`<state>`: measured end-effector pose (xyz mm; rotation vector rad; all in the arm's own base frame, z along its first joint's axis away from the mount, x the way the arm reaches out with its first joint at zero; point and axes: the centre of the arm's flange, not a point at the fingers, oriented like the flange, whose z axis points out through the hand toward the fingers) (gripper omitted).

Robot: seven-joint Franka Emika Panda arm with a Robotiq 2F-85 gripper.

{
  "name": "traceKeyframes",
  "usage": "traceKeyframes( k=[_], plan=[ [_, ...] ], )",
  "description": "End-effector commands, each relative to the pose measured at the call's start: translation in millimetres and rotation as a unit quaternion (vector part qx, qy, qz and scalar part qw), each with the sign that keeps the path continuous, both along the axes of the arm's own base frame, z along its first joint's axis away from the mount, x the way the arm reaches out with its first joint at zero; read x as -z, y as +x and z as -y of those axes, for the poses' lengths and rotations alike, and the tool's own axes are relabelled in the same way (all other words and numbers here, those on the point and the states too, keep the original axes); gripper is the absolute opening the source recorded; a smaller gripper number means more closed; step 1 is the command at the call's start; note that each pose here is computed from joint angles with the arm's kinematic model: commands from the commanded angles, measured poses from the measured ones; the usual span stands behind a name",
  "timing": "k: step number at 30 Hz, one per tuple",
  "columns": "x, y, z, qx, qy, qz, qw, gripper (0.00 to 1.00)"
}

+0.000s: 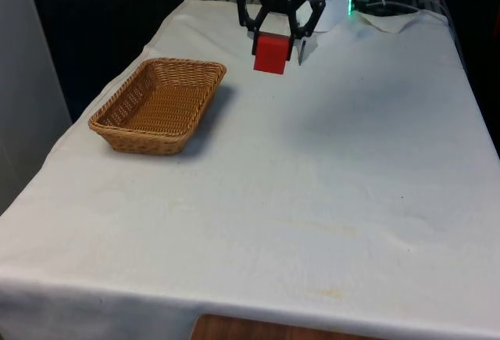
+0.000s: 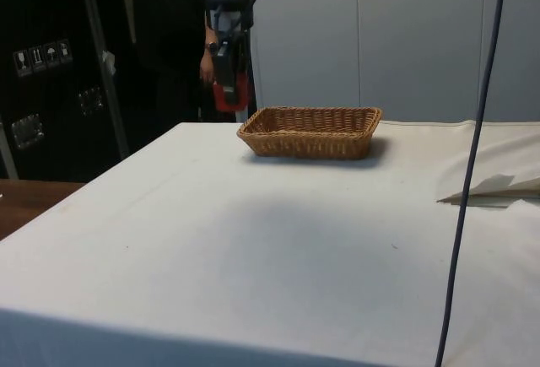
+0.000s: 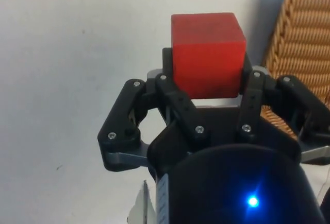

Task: Pick up the cube and place it into the basket.

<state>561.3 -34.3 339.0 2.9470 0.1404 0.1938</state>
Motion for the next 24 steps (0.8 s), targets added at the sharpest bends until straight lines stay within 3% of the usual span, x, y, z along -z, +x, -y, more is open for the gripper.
traceKeyframes(
  k=[1,24],
  plan=[
    [-1.0,-1.9,6.0,0.0,0.002,0.0,1.0,0.01],
    [9.9,-14.1,83.1,0.012,-0.014,-0.015,0.99972,0.01]
  ],
)
